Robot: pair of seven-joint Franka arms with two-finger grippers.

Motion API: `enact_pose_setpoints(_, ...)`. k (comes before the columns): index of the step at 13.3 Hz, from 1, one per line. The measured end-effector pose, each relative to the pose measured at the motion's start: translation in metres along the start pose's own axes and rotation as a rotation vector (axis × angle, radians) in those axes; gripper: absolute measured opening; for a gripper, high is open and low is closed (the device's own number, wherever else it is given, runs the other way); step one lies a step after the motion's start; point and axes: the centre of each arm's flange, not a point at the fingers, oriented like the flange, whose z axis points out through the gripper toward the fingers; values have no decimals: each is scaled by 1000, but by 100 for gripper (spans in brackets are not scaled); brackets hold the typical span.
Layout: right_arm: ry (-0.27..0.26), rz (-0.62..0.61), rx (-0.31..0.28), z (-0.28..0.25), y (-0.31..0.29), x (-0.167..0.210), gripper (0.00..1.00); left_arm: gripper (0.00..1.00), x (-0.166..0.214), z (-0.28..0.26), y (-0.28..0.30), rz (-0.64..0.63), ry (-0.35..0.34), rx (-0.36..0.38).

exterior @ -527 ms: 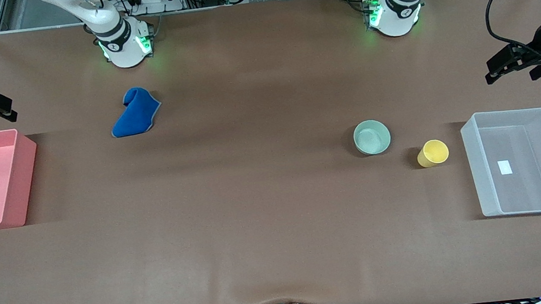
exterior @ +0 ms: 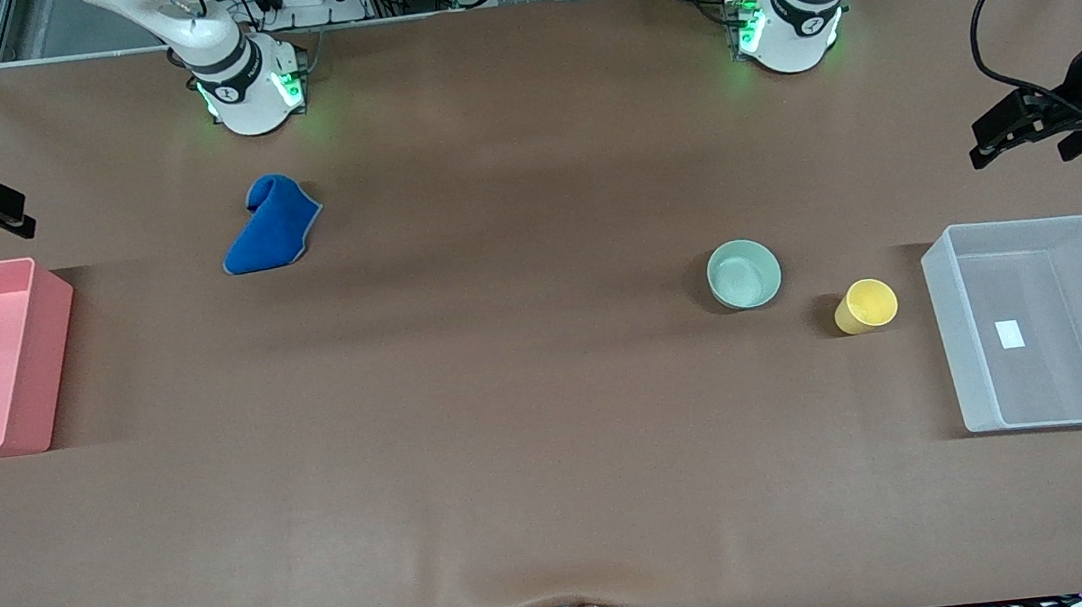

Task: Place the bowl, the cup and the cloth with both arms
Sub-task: 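Reach the right gripper to the blue cloth while the left reaches the bowl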

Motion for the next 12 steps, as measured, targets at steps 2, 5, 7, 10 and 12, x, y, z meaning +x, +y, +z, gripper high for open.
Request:
enact_pose_setpoints(2,-60,16,43,12,8,-4,100,100,5,13,0,-1,-25,0)
enact_pose_setpoints(5,-134,29,58,42,13,-1,100,100,12,44,0,-14,-64,-24)
enact_pose_setpoints(7,-189,76,57,71,15,2,100,100,13,68,2,-23,-86,-37)
enact_pose_setpoints(10,-274,193,45,119,14,3,100,100,11,110,17,-27,-94,-37)
enact_pose_setpoints(12,-326,225,40,157,14,2,100,100,5,143,41,-51,-97,-30)
